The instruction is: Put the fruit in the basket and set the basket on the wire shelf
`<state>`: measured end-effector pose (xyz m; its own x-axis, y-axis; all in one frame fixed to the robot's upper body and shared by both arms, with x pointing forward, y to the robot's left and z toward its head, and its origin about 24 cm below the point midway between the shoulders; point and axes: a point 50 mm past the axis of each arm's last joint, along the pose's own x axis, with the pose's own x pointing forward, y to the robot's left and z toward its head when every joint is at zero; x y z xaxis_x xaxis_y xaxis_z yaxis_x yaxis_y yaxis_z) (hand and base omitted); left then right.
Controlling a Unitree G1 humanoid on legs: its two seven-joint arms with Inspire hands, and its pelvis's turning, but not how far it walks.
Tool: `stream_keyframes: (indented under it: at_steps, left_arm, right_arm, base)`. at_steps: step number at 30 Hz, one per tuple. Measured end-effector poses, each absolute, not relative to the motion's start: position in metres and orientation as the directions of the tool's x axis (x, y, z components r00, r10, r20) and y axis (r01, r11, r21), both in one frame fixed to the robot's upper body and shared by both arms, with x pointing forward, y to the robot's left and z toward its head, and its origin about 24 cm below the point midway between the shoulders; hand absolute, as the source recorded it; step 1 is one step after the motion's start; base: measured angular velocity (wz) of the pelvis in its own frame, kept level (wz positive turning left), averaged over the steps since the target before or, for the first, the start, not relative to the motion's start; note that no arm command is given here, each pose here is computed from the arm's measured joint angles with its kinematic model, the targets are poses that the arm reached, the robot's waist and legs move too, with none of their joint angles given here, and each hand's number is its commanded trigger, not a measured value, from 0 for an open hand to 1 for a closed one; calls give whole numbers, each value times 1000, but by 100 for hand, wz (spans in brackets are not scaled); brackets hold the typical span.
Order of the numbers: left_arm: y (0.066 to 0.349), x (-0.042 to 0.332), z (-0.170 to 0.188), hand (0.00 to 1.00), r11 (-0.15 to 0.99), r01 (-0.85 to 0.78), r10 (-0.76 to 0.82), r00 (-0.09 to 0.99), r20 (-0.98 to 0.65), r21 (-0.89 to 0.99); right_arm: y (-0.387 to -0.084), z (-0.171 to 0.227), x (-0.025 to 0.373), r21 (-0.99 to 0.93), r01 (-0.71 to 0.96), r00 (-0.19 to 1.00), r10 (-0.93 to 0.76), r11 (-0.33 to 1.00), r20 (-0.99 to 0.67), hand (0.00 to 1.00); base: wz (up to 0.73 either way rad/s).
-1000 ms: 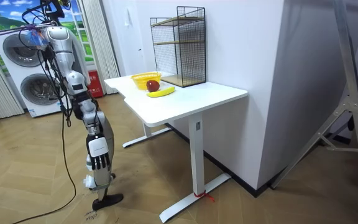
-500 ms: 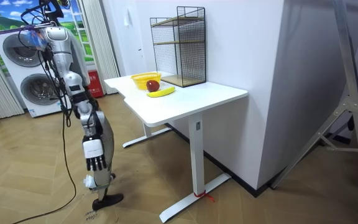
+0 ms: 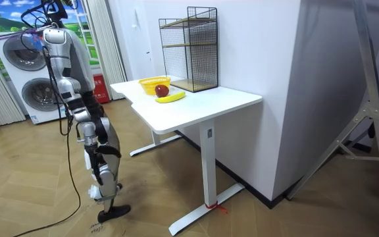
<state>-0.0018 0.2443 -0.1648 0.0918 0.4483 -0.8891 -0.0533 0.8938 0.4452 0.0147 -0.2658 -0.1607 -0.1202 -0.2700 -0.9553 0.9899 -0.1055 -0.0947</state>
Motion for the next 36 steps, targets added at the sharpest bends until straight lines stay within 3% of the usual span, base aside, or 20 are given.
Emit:
stream_keyframes:
  at_steps: [5,11,16,21,27,36]
  left_arm:
    - [268,-4,-156,0,860,-105,509,112,-854,499]
    - [280,-8,-150,0,839,-94,543,119,-831,535]
    - [277,-4,-151,0,848,-47,529,144,-836,528]
    - [275,0,-151,0,850,-2,519,176,-836,527]
    - [273,4,-151,0,861,14,496,198,-845,508]
    - [272,1,-153,0,873,21,475,189,-859,488]
  right_arm:
    - [-313,-138,36,47,940,-87,-371,-337,-925,0]
    - [-365,-89,69,155,934,-77,-605,-322,-793,0]
    - [-385,-21,118,155,984,0,-872,-87,-490,0]
    - [-376,30,150,169,980,143,-963,105,-228,0]
    - [-357,67,176,97,937,335,-942,336,26,0]
    - [-328,91,205,-27,734,671,-718,679,184,0]
  base:
    - [-2]
    - [-1]
    - [-3]
    - [3]
    - [3]
    - [0]
